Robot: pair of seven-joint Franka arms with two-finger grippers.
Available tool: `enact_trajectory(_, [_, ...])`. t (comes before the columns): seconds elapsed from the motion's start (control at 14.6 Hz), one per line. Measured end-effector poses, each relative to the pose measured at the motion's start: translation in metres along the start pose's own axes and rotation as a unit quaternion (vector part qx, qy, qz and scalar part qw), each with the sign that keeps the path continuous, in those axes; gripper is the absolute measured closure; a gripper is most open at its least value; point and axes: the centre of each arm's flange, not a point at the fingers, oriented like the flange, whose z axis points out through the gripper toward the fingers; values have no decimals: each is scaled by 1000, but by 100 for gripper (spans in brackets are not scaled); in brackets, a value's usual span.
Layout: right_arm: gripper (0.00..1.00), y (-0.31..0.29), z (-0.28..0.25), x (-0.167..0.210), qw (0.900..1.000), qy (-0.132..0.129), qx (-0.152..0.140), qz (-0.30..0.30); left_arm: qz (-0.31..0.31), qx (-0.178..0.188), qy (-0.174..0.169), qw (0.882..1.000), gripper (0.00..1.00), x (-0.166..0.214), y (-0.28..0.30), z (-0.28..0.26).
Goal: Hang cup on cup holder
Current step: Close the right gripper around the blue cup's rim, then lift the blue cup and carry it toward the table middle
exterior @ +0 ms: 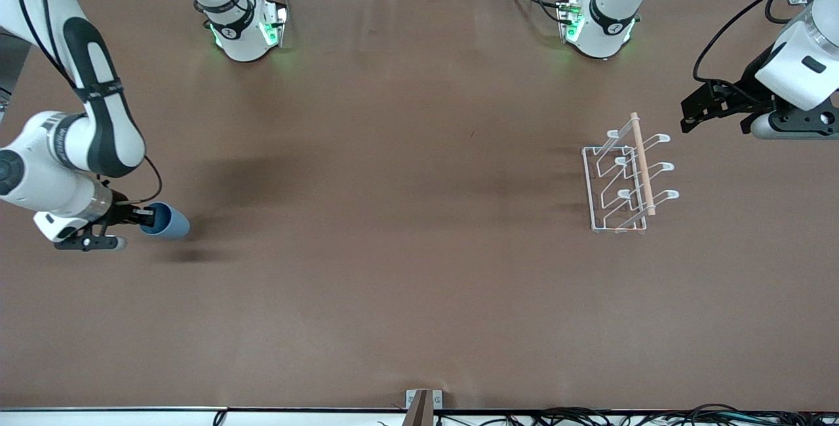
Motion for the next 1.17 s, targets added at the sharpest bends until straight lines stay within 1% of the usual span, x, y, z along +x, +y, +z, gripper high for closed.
enact_trajectory(0.14, [95,-4,-61,-2,1000,11,11,3,0,0,0,1000,0,0,0,0])
enact_trajectory(0.27, [95,-18,-112,-13,1000,26,14,-5,0,0,0,1000,0,0,0,0])
enact_trajectory(0.34, [95,-30,-131,-19,999,30,21,-11,0,0,0,1000,0,0,0,0])
enact_trajectory(0.41, [95,-45,-148,-25,999,34,37,-15,0,0,0,1000,0,0,0,0])
enact_trajectory(0.55, [95,-79,-171,-36,995,35,93,-19,0,0,0,1000,0,0,1,0])
enact_trajectory(0.76, [95,-124,-182,-45,982,25,186,-19,1,0,0,1000,0,0,0,0])
enact_trajectory(0.96, [95,-169,-179,-48,963,13,268,-22,3,0,0,1000,0,0,0,0])
enact_trajectory(1.17, [95,-216,-171,-55,937,-7,350,-20,5,0,1,1000,0,0,0,-1])
